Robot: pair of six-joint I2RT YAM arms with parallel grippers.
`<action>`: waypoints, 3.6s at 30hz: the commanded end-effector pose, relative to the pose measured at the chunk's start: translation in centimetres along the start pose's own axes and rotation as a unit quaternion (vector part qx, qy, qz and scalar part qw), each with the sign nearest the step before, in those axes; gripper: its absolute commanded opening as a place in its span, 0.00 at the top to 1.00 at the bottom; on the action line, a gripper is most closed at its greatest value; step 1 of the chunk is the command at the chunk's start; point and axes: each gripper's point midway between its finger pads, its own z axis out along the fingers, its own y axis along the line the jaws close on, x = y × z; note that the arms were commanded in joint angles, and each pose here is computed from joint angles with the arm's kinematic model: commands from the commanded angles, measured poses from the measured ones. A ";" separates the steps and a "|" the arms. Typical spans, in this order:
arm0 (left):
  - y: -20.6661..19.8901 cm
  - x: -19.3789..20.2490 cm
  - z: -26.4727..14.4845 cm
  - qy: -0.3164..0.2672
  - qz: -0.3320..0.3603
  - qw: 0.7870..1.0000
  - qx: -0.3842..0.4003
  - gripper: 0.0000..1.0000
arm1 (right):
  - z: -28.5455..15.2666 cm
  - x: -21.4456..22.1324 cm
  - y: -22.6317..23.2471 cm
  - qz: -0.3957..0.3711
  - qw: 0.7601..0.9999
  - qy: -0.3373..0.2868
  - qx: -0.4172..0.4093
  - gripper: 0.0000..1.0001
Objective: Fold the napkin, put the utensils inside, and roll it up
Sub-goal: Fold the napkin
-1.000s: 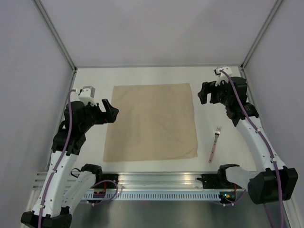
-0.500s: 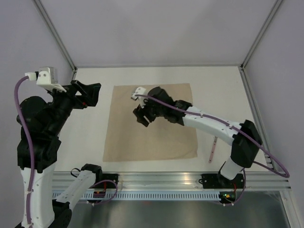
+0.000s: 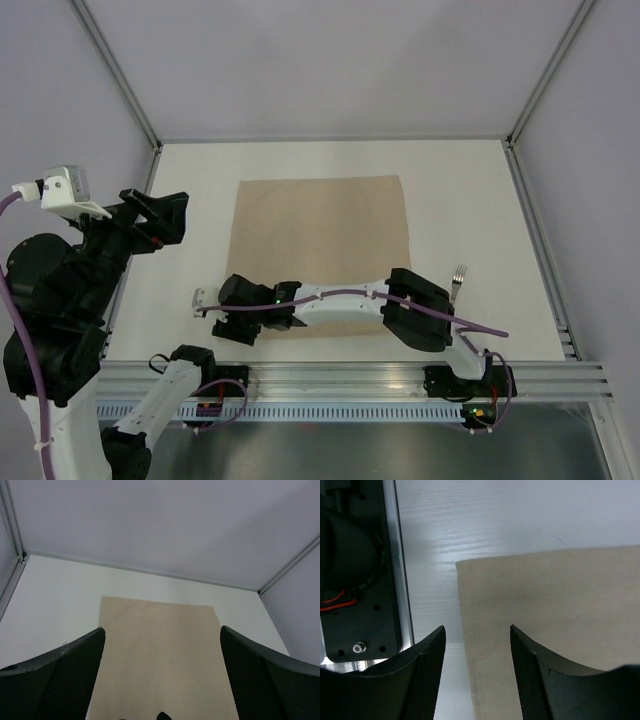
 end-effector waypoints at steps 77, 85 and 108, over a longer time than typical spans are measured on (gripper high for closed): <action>1.1 3.0 1.8 0.033 -0.009 0.999 -0.020 0.00 | -8.1 -10.7 -13.1 0.082 0.982 -0.140 0.100 0.99; 0.8 3.8 3.4 0.044 -0.012 0.999 -0.009 0.00 | -12.4 -7.3 -22.3 0.123 0.969 -0.138 0.167 1.00; 0.2 6.6 6.8 0.072 -0.018 0.997 0.019 0.00 | -18.7 2.7 -36.1 0.195 0.929 -0.099 0.299 1.00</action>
